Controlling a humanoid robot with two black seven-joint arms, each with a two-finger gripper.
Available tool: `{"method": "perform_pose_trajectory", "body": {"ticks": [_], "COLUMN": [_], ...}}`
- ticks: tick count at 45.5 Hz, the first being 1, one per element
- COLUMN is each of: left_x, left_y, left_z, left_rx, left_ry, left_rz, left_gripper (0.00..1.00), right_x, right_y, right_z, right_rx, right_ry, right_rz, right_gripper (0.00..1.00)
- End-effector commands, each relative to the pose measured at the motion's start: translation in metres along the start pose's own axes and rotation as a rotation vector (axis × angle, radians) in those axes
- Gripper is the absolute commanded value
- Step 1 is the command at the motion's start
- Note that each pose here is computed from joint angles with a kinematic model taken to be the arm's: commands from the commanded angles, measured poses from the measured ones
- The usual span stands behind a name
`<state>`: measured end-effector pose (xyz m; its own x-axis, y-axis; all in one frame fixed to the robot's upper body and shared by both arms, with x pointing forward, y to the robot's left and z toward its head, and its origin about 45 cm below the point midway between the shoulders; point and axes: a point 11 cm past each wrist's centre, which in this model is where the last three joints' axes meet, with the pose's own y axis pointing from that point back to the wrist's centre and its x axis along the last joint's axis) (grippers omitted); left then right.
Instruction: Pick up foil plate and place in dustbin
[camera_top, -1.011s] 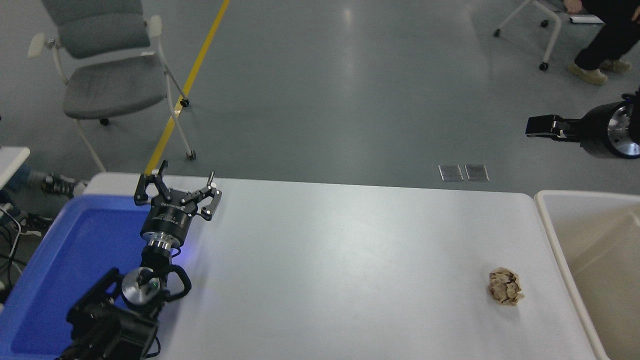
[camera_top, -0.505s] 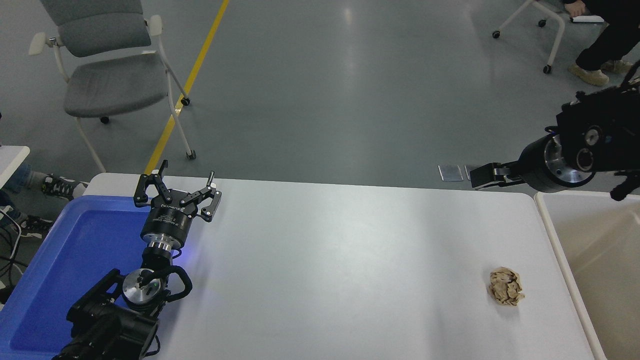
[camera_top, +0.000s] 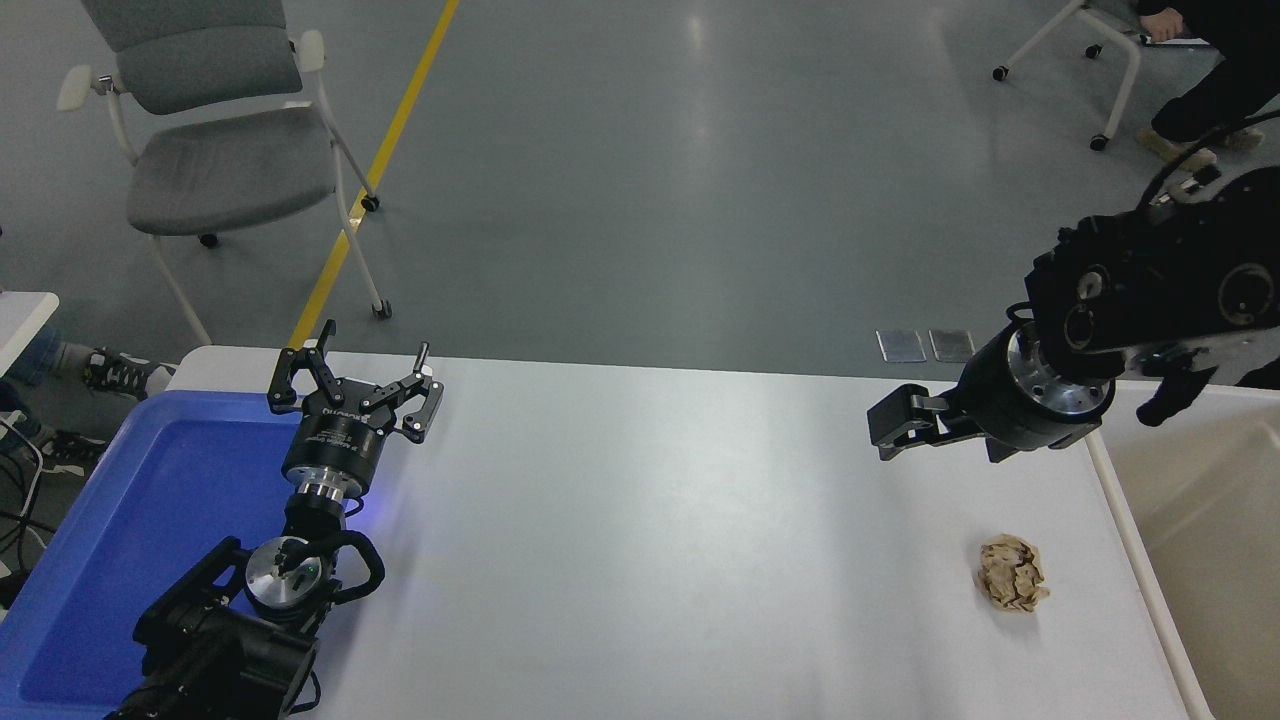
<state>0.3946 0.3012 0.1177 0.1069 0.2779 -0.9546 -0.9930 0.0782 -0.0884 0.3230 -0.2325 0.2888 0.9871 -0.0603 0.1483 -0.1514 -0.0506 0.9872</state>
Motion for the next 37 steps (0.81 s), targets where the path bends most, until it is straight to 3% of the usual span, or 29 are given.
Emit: {"method": "perform_pose_trajectory", "body": {"ticks": [1, 37], "left_x": [0.000, 0.000], "left_y": [0.000, 0.000], "left_z": [0.000, 0.000], "left_rx": [0.001, -0.002], "left_ry": [0.001, 0.002], "left_rz": [0.000, 0.000], "left_gripper": [0.99, 0.99], "right_x": [-0.018, -0.018], "right_y": [0.006, 0.026], "right_z": [0.006, 0.011], "right_rx": [-0.022, -0.041], "right_ry": [-0.039, -0.044], "right_rz": [-0.110, -0.123], "right_gripper": [1.00, 1.00]}}
